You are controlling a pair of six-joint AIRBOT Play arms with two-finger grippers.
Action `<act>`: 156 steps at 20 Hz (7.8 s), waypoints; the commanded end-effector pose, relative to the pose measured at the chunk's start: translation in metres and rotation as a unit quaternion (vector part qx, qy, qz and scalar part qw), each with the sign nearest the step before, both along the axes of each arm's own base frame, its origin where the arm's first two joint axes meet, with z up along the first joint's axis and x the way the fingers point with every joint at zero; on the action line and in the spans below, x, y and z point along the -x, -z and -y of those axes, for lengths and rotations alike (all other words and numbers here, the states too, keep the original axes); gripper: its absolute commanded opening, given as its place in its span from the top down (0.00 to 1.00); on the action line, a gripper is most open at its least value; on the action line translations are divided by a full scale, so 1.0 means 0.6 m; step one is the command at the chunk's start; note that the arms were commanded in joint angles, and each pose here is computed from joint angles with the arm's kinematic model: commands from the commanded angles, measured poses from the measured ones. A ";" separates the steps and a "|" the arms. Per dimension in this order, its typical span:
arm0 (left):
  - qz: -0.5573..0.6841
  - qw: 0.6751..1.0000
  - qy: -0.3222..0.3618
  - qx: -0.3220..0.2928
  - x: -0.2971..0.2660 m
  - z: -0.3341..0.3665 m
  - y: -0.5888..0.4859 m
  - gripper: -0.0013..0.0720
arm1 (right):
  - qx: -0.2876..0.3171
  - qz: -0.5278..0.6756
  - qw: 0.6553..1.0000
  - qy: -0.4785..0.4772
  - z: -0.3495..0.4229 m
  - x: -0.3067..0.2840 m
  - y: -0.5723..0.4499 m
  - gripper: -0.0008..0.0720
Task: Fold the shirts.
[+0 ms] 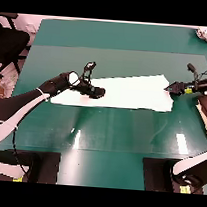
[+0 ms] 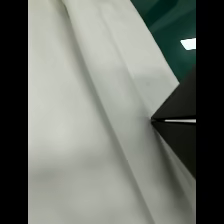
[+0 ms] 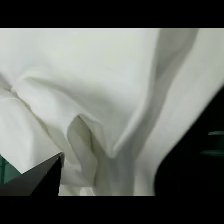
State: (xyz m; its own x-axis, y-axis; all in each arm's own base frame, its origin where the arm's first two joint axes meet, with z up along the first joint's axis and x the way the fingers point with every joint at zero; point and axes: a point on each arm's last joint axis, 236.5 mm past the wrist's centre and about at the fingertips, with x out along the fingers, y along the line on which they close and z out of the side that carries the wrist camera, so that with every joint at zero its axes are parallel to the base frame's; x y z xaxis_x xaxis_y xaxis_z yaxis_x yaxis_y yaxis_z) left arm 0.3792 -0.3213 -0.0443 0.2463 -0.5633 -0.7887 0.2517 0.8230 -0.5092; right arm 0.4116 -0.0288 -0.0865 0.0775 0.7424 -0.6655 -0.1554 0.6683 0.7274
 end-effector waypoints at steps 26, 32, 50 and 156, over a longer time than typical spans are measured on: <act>0.007 1.000 0.000 -0.003 -0.004 -0.001 0.000 0.95 | -0.115 0.015 0.993 -0.033 -0.064 0.009 -0.076 0.01; 0.009 1.000 -0.001 -0.003 -0.006 -0.001 0.000 0.95 | -0.106 0.015 0.994 -0.032 -0.069 0.004 -0.070 0.12; 0.014 1.000 0.005 0.004 0.008 0.056 0.042 0.95 | -0.123 0.083 0.987 -0.064 -0.175 0.004 -0.250 0.97; 0.091 0.982 -0.114 -0.122 -0.097 -0.431 -0.105 0.95 | -0.090 0.037 0.991 -0.092 -0.760 -0.019 -0.273 0.97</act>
